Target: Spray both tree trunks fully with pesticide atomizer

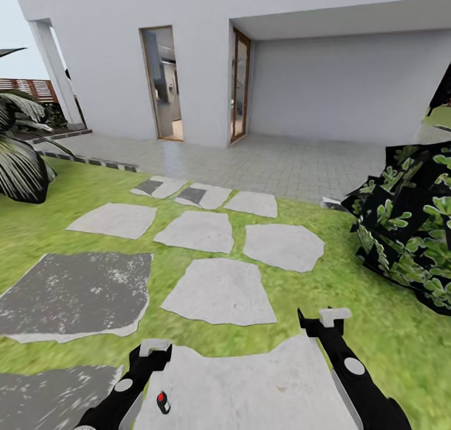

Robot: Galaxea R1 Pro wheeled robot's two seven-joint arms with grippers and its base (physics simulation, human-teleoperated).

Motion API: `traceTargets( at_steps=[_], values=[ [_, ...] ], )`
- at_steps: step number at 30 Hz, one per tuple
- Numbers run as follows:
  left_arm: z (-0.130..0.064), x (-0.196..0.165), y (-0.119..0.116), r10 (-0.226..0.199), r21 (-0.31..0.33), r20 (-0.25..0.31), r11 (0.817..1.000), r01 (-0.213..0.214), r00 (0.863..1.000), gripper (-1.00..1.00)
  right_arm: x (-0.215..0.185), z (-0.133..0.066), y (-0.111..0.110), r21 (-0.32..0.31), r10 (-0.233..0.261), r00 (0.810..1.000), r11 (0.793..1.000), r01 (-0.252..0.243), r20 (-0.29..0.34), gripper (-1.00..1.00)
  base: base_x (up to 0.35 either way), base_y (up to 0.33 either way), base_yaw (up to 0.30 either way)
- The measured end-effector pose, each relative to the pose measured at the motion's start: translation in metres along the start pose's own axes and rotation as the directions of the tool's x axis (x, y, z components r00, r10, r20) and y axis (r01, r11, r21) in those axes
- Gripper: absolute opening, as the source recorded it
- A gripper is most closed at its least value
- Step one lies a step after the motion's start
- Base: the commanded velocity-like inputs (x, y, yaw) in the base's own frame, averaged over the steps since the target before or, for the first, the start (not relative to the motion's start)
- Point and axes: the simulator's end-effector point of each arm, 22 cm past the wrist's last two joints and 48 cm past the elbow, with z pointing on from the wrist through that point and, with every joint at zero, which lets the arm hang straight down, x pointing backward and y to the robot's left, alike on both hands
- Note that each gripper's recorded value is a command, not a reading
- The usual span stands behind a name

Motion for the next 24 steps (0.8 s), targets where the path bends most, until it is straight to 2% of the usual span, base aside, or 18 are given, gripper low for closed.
traceTargets(
  at_steps=[9,19,24],
  values=[
    [0.000,0.000,0.003,-0.002,-0.004,0.001,1.000,0.002,1.000,1.00,0.000,0.000,0.000,0.000,-0.001,1.000,1.000,0.001,0.000,1.00,0.287,0.000,0.000],
    [0.008,0.013,0.001,-0.004,-0.003,0.020,1.000,0.004,1.000,1.00,0.020,0.003,0.002,-0.001,-0.002,1.000,1.000,0.002,-0.011,1.00,0.016,0.000,0.000],
    [0.013,0.030,0.001,-0.004,-0.003,0.009,1.000,0.004,1.000,1.00,0.035,0.006,0.004,-0.001,-0.002,1.000,1.000,0.002,-0.019,1.00,0.000,0.000,0.012]
  ],
)
